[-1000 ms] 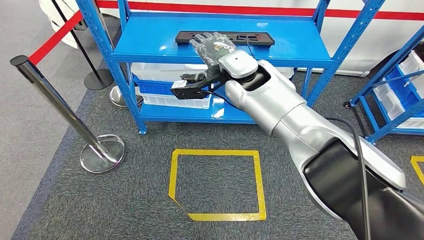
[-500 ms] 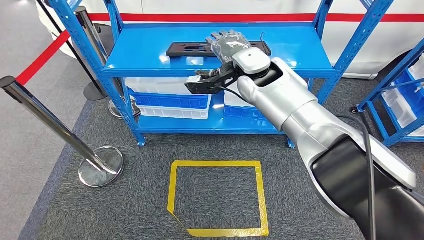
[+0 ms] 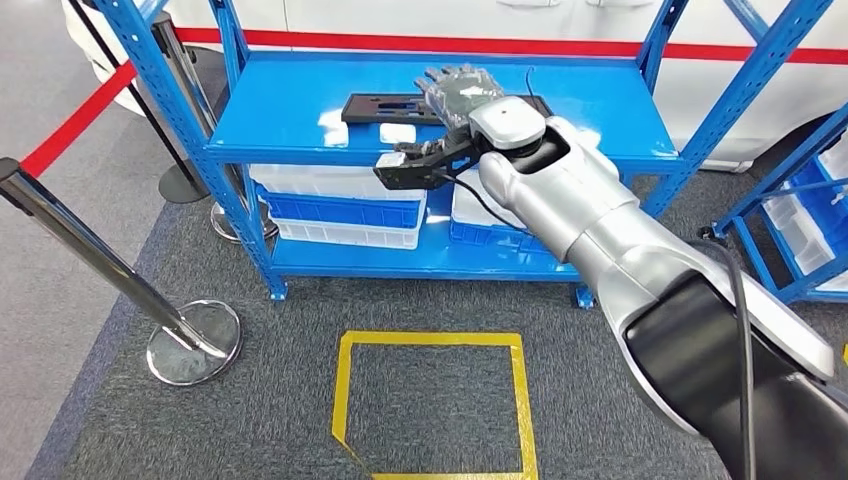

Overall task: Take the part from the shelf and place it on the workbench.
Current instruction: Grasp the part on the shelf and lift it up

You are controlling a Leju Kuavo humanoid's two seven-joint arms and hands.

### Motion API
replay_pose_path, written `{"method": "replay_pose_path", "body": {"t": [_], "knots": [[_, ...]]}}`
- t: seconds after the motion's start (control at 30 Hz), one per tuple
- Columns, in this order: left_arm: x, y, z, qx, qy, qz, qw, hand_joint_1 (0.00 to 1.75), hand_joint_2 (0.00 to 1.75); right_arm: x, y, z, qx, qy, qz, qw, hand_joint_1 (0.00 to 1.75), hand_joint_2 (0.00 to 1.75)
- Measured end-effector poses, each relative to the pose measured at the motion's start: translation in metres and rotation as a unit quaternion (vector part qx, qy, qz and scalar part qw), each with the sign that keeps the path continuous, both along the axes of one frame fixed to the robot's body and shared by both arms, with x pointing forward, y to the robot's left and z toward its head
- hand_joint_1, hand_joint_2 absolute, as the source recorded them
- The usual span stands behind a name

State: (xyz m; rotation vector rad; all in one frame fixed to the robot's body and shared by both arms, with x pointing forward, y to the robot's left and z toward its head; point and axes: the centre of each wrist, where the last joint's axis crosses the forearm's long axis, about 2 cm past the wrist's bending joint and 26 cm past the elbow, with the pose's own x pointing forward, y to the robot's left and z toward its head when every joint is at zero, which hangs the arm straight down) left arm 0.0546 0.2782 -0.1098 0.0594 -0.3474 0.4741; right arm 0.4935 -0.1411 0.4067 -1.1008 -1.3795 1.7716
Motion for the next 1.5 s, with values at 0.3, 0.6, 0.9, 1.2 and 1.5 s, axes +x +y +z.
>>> {"method": "replay_pose_path", "body": {"t": [0.3,0.6,0.9,1.2,1.5], "knots": [[0.000,0.000,0.000,0.000,-0.001,0.003,1.000,0.00,0.00,0.002,-0.005,-0.005,-0.007,0.008,-0.001,1.000,0.00,0.00],[0.001,0.001,0.000,0.001,0.000,0.003,1.000,0.00,0.00,0.001,-0.003,-0.008,-0.008,0.011,0.003,1.000,0.00,0.00],[0.000,0.002,0.000,0.002,0.001,0.002,1.000,0.00,0.00,0.000,-0.001,-0.009,-0.010,0.016,0.007,1.000,0.00,0.00],[-0.002,0.003,0.000,0.004,0.004,-0.007,1.000,0.00,0.00,0.001,-0.006,-0.026,-0.014,0.039,0.006,0.999,0.00,0.00],[-0.001,0.002,0.000,0.005,0.001,-0.016,1.000,0.00,0.00,-0.001,-0.003,-0.024,-0.010,0.043,0.023,0.999,0.00,0.00]]}}
